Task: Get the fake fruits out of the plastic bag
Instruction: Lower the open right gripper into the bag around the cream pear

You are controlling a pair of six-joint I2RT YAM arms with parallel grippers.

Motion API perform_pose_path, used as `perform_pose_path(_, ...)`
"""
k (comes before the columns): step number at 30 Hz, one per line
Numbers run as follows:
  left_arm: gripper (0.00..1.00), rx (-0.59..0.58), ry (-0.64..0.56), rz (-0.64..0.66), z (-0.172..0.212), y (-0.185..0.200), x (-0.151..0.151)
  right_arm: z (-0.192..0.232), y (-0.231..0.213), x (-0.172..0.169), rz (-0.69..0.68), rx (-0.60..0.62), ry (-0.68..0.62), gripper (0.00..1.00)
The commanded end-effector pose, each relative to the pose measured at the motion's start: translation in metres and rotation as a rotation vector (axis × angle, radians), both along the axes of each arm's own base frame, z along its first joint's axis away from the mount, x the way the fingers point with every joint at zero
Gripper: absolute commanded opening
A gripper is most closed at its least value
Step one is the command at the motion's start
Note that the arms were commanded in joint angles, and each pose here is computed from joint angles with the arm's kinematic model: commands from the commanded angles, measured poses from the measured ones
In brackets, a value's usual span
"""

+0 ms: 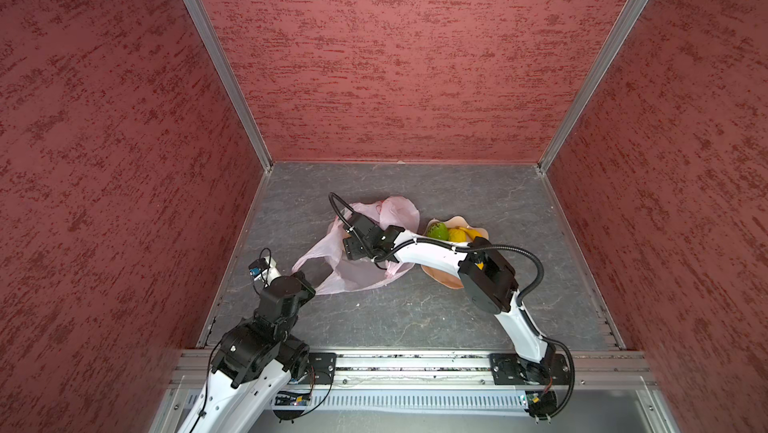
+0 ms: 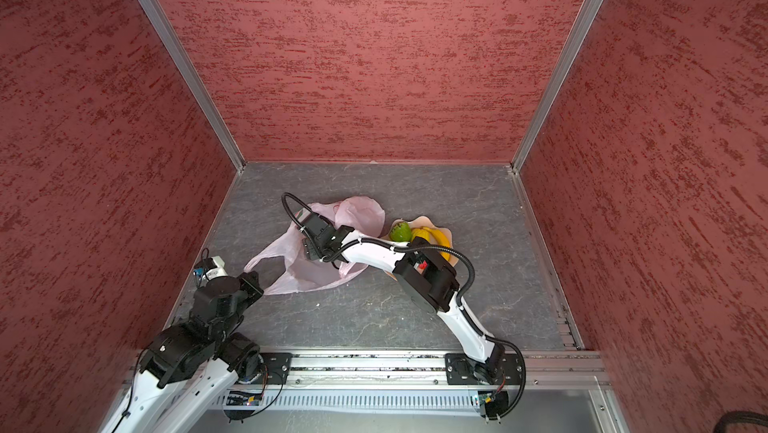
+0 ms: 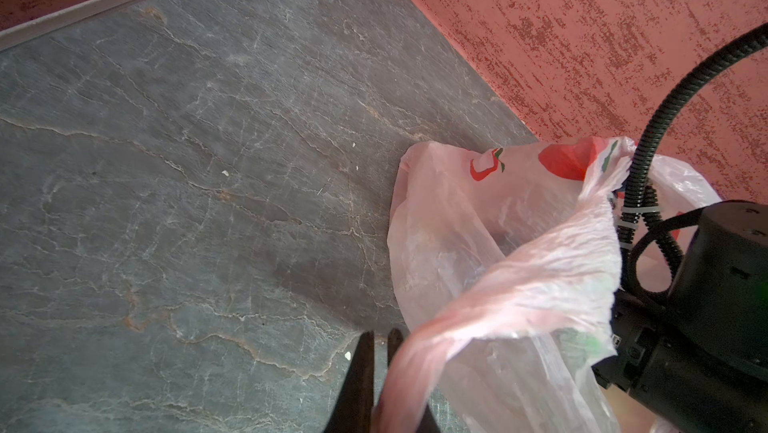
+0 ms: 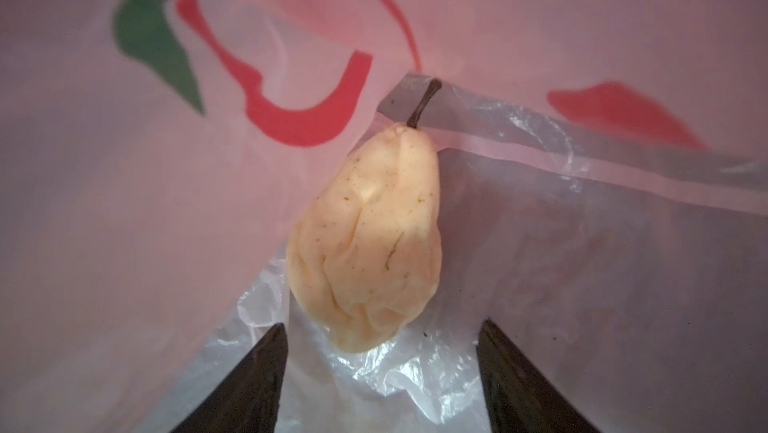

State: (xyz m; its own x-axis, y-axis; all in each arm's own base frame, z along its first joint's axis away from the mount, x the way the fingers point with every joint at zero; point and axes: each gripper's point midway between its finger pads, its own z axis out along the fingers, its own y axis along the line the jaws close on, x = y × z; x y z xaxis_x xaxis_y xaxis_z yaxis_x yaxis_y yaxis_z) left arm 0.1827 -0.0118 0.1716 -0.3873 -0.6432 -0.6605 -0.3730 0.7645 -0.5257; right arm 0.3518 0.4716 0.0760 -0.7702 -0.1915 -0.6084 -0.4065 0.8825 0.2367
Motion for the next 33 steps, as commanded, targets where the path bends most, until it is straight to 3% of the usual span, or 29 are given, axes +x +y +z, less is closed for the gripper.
perform_pose_path(1, 0.11, -0.001, 0.012, -0.007, -0.006, -0.002, 0.001, 0.014, 0.009, 0.018, -0.077, 0.102, -0.018, 0.77)
perform_pose_path(20, 0.1, -0.049, 0.051, -0.055, -0.028, -0.016, 0.003, -0.006, 0.017, 0.038, -0.144, 0.193, 0.004, 0.82)
perform_pose_path(33, 0.1, -0.062, 0.067, -0.066, -0.032, -0.019, 0.002, -0.006, 0.025, 0.051, -0.138, 0.243, -0.053, 0.83)
